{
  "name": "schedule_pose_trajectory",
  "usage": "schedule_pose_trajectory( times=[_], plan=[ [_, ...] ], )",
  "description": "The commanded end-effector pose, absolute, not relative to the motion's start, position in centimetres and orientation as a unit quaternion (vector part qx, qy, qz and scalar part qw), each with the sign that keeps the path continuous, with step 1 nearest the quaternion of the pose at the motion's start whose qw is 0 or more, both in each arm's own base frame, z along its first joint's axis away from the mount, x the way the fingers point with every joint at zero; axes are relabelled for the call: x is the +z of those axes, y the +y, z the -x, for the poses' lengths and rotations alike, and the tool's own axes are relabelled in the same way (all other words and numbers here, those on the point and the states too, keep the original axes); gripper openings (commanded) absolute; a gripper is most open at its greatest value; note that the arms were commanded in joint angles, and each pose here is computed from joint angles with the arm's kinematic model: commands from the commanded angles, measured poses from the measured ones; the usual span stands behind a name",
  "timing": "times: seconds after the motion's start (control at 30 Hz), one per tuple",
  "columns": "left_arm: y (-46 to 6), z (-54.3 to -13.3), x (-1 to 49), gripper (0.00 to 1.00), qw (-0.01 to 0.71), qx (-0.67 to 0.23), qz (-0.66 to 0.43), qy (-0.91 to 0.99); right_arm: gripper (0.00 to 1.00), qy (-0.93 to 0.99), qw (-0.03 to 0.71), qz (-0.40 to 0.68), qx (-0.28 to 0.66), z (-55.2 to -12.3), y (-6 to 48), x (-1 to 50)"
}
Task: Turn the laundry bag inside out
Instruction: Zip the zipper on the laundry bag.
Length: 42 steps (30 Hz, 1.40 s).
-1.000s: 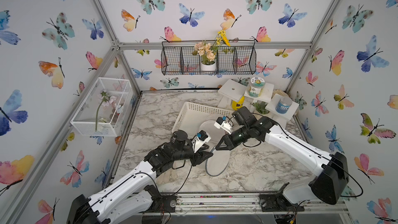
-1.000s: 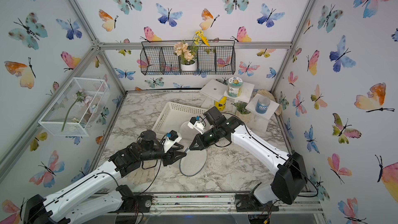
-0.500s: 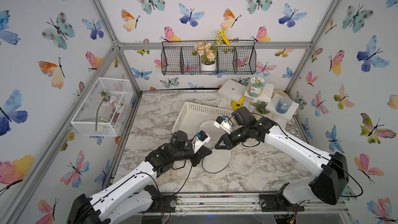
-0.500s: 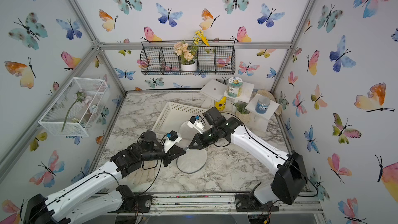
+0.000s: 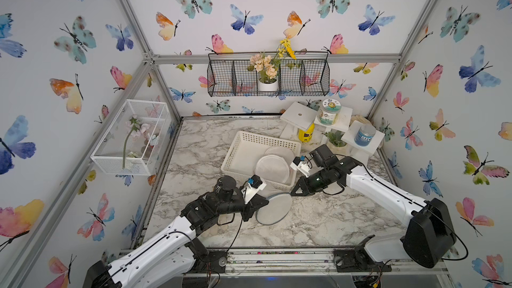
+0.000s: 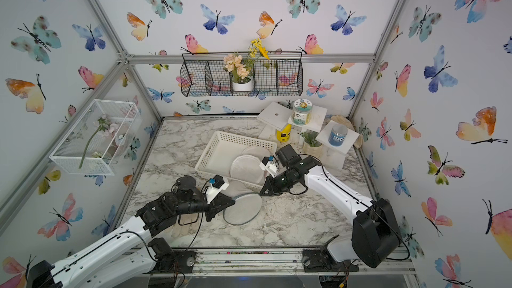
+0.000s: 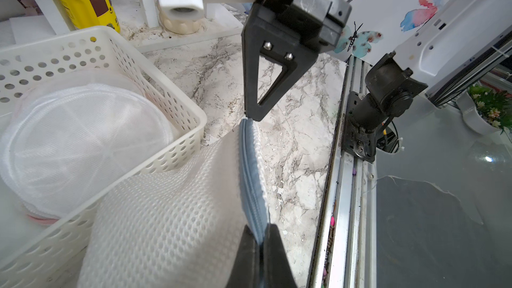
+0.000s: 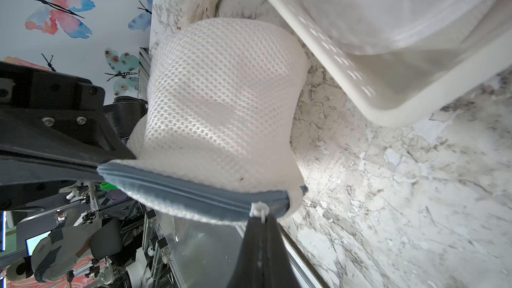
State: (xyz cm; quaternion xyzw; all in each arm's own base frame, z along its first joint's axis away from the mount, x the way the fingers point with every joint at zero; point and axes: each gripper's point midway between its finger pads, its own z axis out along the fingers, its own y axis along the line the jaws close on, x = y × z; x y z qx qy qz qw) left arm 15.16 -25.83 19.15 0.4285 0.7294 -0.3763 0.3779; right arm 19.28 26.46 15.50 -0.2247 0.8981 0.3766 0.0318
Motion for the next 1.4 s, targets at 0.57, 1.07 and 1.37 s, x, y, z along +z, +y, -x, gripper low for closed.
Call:
schedule_pose_trajectory(
  times=[0.57,1.07,1.37],
  plan=[
    [-27.9,-16.1,20.5,0.53,0.368,-0.401,-0.435,0.717,0.02,0.836,0.012,0.318,0.446,-16.1,31.7,20.7],
    [-28.9,-15.3,19.9,0.0,0.332,-0.427,-0.452,0.71,0.02,0.886,0.027,0.287,0.363,-17.7,30.1,18.6],
    [-28.5,-14.8,19.5,0.0,0.328,-0.429,-0.451,0.711,0.02,0.892,0.032,0.276,0.358,-18.0,29.2,18.6]
  ],
)
